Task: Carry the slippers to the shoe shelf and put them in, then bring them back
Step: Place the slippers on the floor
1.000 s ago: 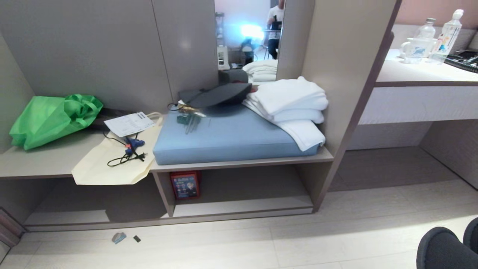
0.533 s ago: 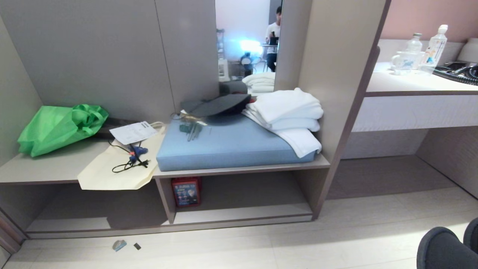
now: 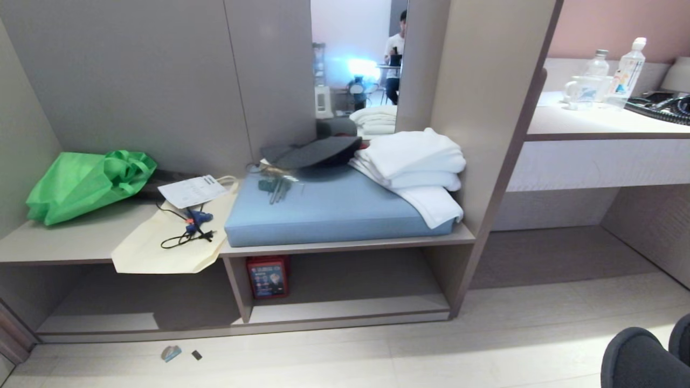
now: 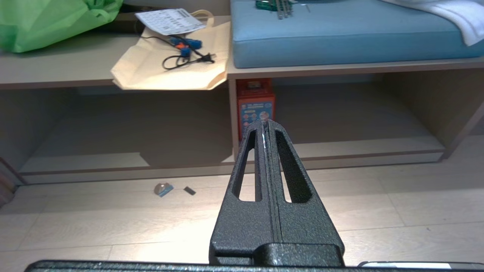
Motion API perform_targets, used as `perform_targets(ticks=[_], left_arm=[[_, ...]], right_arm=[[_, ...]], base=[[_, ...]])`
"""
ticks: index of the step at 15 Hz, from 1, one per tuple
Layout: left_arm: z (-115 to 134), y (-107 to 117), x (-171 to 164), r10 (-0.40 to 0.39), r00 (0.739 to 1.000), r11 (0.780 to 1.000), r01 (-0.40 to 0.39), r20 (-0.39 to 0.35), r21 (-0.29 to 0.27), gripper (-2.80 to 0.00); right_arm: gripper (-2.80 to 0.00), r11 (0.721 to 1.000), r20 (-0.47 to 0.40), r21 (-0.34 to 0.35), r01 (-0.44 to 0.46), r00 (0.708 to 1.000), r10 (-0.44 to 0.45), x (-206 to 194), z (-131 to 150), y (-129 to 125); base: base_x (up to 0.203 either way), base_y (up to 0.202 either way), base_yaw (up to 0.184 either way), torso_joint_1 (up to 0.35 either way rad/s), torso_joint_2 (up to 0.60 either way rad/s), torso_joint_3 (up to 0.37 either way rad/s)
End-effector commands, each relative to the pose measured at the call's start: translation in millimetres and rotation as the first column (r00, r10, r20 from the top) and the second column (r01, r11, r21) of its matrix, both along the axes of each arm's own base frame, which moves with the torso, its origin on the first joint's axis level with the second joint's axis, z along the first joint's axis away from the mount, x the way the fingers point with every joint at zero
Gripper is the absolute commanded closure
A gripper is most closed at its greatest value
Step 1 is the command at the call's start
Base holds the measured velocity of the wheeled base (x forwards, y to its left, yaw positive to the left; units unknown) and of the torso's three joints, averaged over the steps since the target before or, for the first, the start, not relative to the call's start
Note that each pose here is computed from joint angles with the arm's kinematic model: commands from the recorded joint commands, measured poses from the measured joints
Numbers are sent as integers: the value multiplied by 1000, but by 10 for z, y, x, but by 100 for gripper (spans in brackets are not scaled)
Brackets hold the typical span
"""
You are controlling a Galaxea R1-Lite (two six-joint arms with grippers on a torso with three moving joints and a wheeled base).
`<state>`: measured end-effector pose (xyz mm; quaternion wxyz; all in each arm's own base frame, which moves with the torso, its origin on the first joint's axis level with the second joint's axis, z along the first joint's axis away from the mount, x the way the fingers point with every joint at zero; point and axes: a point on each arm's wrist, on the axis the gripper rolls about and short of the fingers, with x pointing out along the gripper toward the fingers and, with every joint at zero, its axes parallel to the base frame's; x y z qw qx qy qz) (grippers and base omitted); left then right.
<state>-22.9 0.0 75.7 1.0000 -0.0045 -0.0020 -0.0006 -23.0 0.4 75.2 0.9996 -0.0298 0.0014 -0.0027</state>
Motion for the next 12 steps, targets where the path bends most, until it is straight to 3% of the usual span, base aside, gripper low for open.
perform_targets(ticks=[1,12], left_arm=[[1,0,1,0,1000,1000,0,-1,0,0],[1,0,1,0,1000,1000,0,-1,-2,0]], right_arm=[[0,1000,-1,0,-1,1000,1,0,2,0],[0,1000,-1,0,-1,1000,1,0,2,0]], base=[[2,-135,3,2,11,2],[0,-199,2,3,2,3]])
